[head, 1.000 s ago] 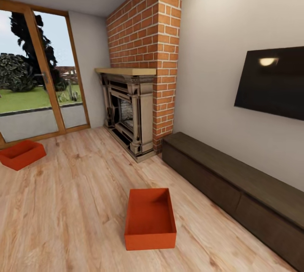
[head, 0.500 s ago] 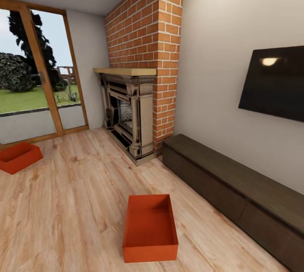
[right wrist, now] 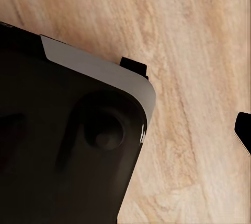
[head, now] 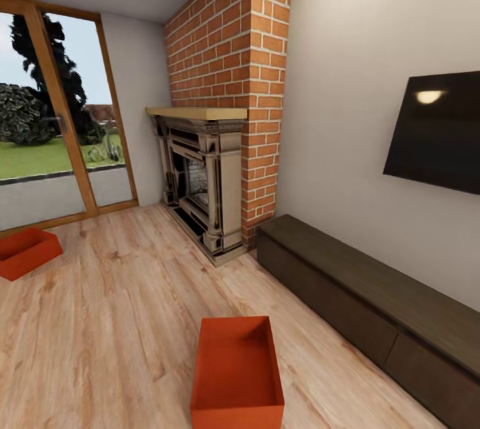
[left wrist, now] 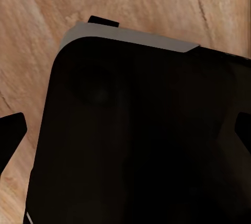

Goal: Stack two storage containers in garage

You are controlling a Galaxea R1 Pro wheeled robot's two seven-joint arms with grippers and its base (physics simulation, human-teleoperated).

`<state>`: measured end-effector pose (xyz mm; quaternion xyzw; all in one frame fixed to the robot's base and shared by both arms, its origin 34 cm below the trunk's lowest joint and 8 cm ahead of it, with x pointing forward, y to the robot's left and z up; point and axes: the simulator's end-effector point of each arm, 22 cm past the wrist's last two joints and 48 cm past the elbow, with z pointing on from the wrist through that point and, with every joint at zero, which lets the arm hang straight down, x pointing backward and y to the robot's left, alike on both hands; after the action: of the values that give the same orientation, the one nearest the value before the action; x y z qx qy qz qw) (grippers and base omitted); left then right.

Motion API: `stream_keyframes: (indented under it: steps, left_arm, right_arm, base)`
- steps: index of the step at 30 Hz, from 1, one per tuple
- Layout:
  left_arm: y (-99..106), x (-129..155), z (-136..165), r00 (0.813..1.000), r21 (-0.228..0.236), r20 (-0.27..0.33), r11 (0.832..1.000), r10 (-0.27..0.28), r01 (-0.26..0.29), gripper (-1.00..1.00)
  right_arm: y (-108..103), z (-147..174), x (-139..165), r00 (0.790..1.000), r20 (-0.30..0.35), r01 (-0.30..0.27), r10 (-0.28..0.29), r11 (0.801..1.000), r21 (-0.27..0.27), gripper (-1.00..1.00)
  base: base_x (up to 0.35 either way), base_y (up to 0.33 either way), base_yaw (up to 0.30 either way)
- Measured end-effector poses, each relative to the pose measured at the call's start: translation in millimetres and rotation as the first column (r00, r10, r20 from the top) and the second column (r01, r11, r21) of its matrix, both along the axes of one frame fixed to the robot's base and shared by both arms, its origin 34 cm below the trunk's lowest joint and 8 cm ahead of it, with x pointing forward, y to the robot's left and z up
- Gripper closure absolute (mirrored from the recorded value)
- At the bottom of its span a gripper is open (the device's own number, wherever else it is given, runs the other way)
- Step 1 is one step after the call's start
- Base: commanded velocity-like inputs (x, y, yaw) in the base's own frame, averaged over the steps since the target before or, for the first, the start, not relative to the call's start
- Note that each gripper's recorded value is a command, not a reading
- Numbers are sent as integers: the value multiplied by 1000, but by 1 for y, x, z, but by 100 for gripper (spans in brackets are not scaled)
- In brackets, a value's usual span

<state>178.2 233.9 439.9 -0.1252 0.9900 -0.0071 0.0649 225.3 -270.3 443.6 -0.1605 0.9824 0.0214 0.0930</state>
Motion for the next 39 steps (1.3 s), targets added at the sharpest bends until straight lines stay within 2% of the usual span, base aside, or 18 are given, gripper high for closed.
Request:
stream_keyframes:
  steps: [29,39]
  left_arm:
    - [0,0,0,1000,0,0,1000,0,0,-100]
    - [0,0,0,1000,0,1,1000,0,0,-100]
  right_arm:
    - [2,0,0,1000,-1,-2,2,1000,2,-100]
    - [0,0,0,1000,1,-1,1,1000,1,-100]
  base:
    - [206,0,0]
    - [57,0,89]
